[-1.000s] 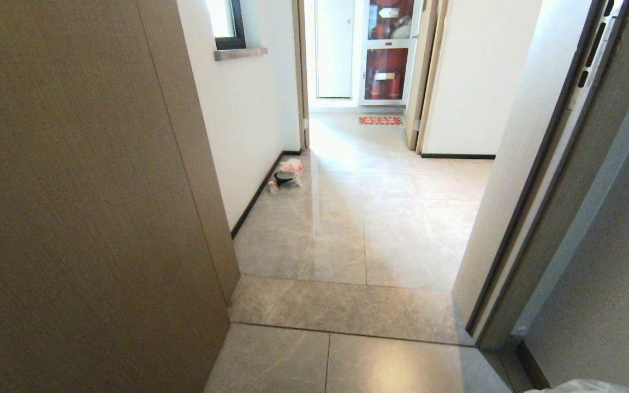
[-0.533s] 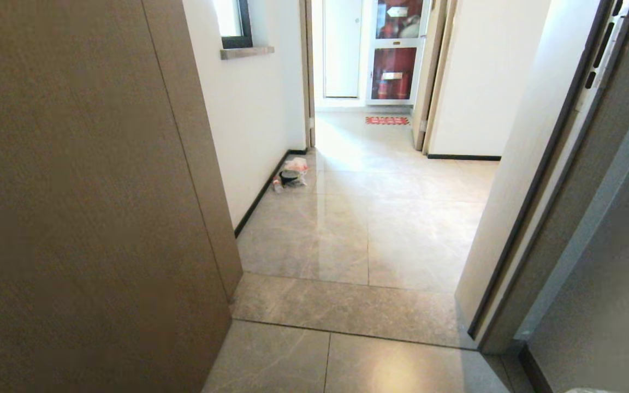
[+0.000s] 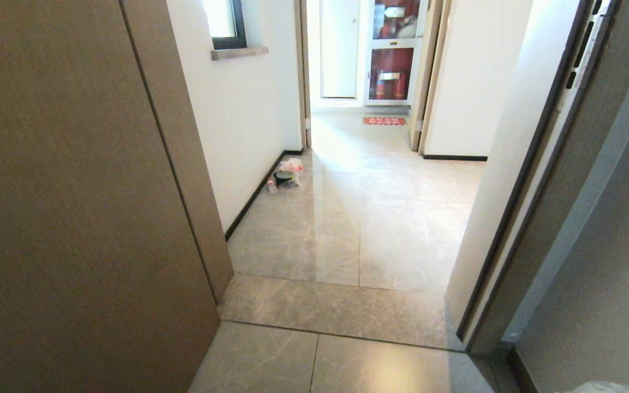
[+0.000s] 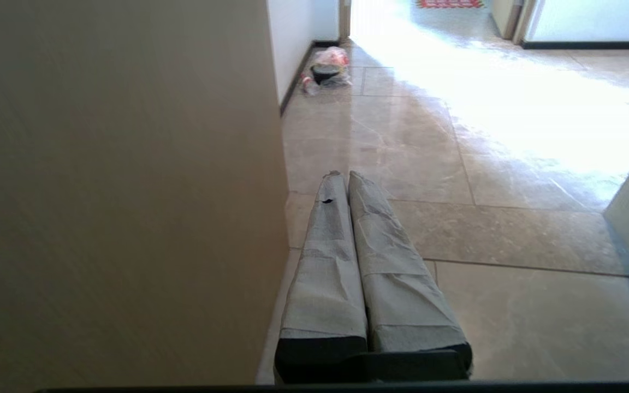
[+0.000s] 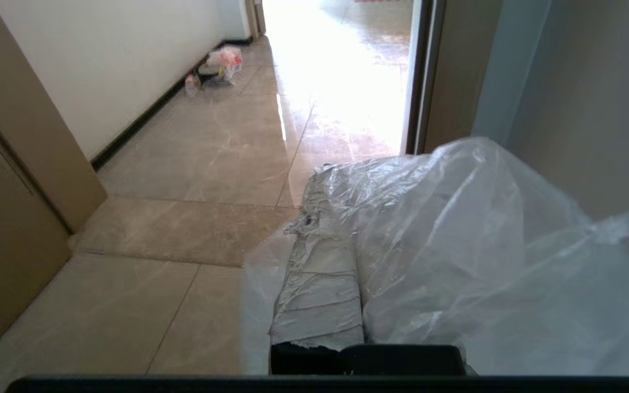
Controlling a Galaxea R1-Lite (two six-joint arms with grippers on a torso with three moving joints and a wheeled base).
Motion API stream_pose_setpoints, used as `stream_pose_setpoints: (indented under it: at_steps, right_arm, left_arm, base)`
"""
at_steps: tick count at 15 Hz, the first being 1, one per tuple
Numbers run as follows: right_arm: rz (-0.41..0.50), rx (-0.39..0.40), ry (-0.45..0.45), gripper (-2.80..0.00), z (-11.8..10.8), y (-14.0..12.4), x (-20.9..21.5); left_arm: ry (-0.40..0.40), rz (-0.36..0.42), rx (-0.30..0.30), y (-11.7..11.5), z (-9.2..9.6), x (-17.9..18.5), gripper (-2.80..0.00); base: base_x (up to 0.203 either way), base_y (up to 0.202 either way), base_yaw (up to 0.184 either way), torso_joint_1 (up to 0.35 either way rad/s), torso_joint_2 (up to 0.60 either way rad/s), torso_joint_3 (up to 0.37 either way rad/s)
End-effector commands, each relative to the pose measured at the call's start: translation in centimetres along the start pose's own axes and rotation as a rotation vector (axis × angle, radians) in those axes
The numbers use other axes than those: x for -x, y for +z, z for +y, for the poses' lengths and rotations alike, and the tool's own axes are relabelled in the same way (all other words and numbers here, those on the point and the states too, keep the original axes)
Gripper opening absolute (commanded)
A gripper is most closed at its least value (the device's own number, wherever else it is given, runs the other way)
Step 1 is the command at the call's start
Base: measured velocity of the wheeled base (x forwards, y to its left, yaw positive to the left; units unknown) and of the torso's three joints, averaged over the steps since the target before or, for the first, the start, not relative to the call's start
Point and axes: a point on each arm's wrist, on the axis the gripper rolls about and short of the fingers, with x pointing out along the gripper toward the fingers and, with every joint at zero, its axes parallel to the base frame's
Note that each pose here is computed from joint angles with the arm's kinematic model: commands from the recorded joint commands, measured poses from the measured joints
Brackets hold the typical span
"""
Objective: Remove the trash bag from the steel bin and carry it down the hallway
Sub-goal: Put the trash bag at the door
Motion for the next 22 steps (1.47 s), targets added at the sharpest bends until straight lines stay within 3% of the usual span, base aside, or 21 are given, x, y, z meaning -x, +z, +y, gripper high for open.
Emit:
stream_pose_setpoints:
  at_steps: [1, 22]
  right_arm:
    - [0.001, 0.003, 0.002, -2.80, 0.00, -0.04, -0.01]
    - [0.001, 0.004, 0.003, -2.80, 0.01, -0.04, -0.01]
  left_arm:
    - [0.003, 0.004, 0.011, -0.09, 0.00, -0.03, -2.80]
    - [0.001, 0.004, 0.008, -0.09, 0.00, -0.03, -2.80]
  base:
    - [0.080, 0.001, -0.001, -0.007, 0.00, 0.002]
    - [0.191, 0.000, 0.001, 0.003, 0.00, 0.003]
